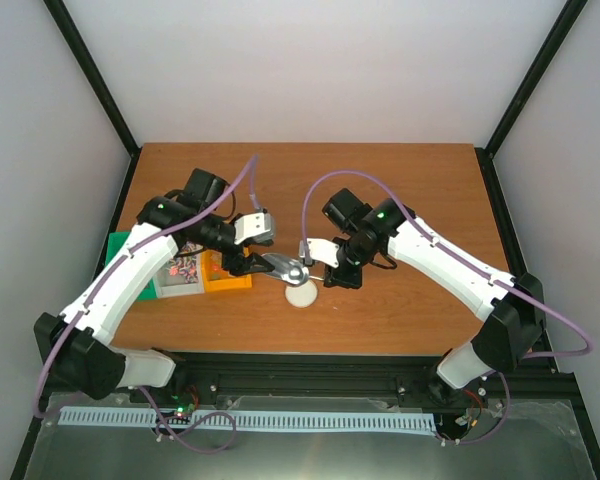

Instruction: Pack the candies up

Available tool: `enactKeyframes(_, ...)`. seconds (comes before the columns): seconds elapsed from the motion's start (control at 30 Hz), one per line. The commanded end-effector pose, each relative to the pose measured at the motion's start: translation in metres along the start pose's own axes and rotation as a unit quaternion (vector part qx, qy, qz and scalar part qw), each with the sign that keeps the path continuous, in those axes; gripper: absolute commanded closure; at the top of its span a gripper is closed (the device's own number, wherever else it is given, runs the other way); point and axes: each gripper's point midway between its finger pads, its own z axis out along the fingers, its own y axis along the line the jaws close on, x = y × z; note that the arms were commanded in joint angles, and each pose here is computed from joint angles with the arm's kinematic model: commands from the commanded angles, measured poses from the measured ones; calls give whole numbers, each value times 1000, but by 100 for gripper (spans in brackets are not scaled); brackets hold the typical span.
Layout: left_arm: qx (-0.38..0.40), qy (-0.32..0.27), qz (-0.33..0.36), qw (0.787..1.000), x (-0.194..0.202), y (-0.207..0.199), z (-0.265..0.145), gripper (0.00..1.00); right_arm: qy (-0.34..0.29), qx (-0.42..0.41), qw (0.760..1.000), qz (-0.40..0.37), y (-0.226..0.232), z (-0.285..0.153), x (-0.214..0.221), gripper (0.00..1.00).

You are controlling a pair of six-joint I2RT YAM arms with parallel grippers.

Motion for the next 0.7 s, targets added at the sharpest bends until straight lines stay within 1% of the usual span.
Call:
enactKeyframes(0.0, -12, -11, 15, 1000, -8, 10, 10, 37, 0, 10, 1000, -6, 0, -3, -10, 97)
enactKeyframes(0.23, -5, 9, -3, 1000, 5, 17, 26, 61, -5, 10, 1000, -8, 3, -6, -14, 97)
enactKeyframes(0.37, 1, 13, -5, 1000, 9, 14, 30, 69, -6, 9, 1000, -9, 4, -6, -14, 97)
enactKeyframes(0.47, 5, 17, -4, 1000, 10, 12, 34, 79, -7, 2, 1000, -10, 6, -5, -15, 97)
enactKeyframes(0.67, 10, 26, -11, 1000, 17, 12, 40, 93, -10, 4, 1000, -12, 7, -8, -16, 97)
